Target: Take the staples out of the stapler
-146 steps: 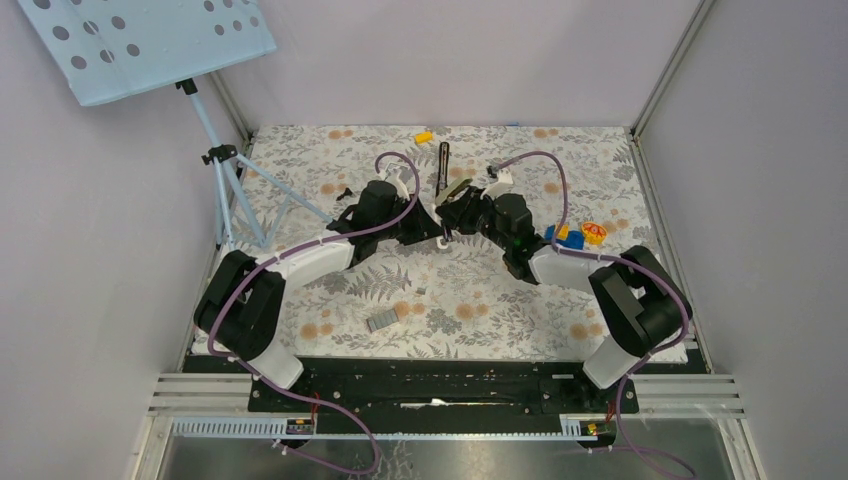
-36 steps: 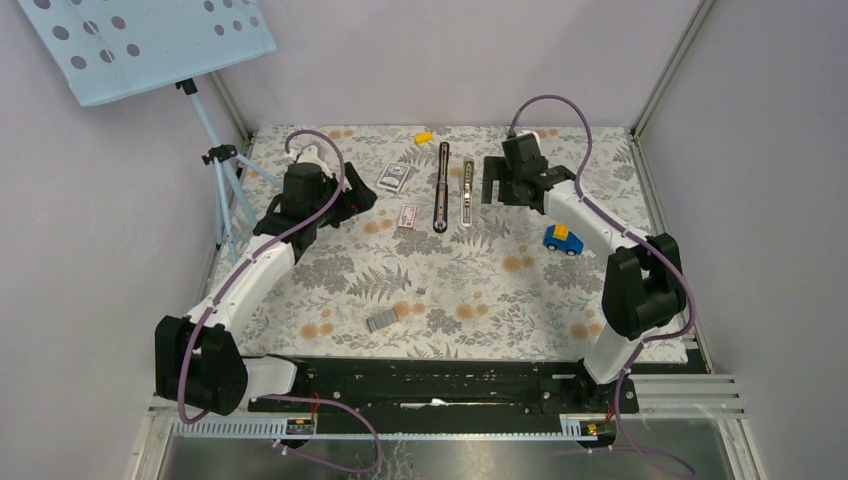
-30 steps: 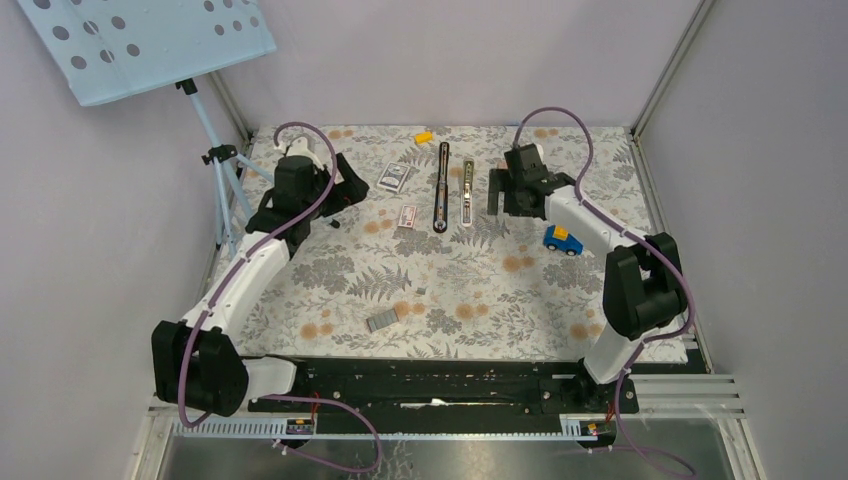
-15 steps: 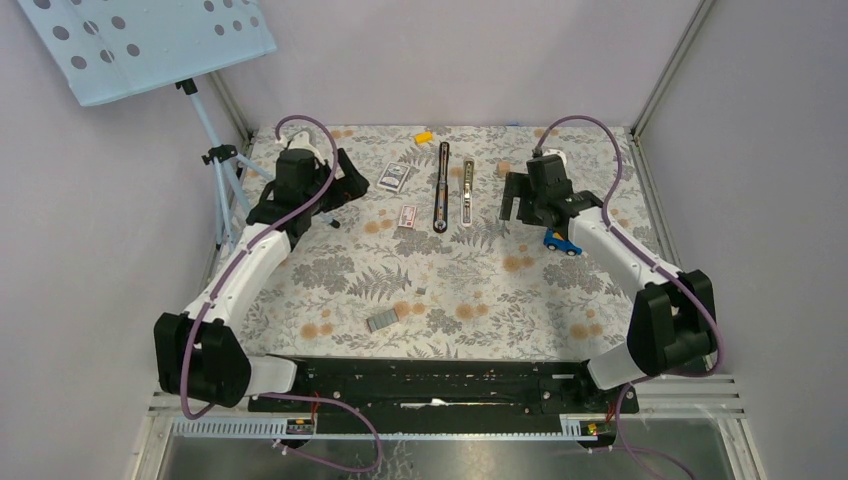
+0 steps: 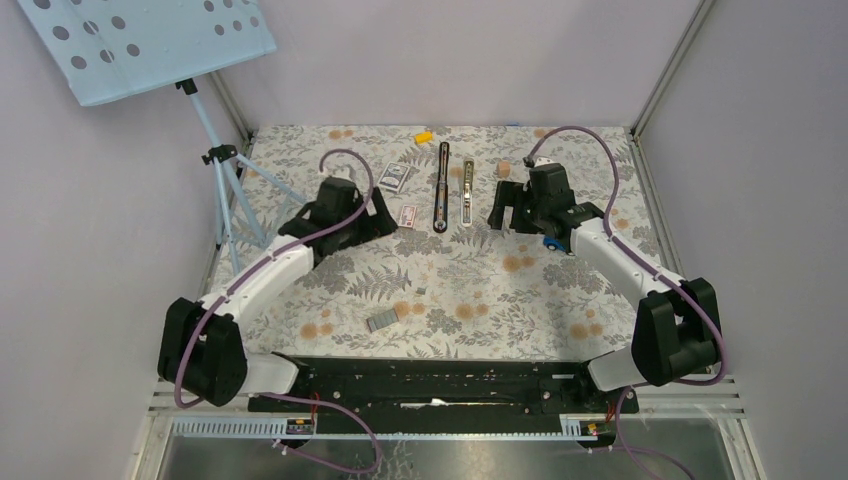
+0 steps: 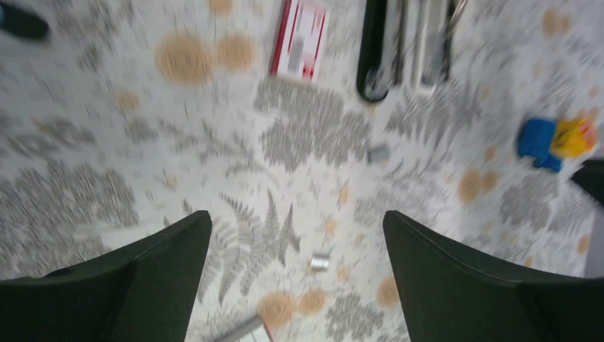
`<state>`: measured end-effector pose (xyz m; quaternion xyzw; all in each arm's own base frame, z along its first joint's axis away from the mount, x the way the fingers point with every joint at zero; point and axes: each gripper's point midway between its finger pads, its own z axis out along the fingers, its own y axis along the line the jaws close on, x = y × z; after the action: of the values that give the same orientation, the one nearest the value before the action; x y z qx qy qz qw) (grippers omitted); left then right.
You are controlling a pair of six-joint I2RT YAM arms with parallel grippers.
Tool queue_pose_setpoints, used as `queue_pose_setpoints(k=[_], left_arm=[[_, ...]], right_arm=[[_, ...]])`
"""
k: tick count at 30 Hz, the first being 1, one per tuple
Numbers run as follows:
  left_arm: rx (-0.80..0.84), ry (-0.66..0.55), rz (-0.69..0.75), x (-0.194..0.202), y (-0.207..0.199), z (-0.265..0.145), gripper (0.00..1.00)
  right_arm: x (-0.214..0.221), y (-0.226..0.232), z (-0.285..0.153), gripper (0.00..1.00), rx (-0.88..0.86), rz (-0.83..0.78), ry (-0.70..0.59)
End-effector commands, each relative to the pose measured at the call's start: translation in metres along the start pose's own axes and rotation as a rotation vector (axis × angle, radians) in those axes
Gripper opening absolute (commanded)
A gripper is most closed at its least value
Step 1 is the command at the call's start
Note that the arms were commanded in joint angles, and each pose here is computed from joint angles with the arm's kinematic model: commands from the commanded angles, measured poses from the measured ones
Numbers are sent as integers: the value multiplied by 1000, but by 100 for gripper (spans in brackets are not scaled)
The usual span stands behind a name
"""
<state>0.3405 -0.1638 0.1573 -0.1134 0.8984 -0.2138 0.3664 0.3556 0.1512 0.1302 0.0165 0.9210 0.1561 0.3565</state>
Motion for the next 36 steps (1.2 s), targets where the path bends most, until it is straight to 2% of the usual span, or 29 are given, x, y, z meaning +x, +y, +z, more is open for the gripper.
queue_pose_setpoints(k=[1, 6, 8, 11, 19, 22, 26, 30, 36], left_arm=[[-96, 104, -51, 52, 18, -1, 94], [-178, 196, -102, 99, 37, -18, 93], [-198, 220, -108, 110, 40, -27, 98], [-240, 273, -105, 127, 45, -38, 99], [-217, 314, -156, 155, 40, -49, 99], [-216, 337, -157, 163, 36, -49, 99], [-271, 387, -134, 175, 31, -50, 99], [-377, 389, -108, 185, 32, -51, 99], [-499, 404, -141, 200, 46, -50, 99]], right_arm=[[-4, 16, -9, 99, -96, -14, -8], [8, 27, -7, 100, -163, -22, 48], [12, 31, -6, 100, -190, -16, 66], [18, 45, -7, 100, -267, -4, 89], [54, 95, -9, 98, -310, -85, 159], [66, 106, -7, 96, -335, -53, 183], [74, 97, -3, 94, -294, -21, 189], [78, 84, -7, 95, -249, -39, 175], [89, 70, -13, 95, -216, -69, 187]])
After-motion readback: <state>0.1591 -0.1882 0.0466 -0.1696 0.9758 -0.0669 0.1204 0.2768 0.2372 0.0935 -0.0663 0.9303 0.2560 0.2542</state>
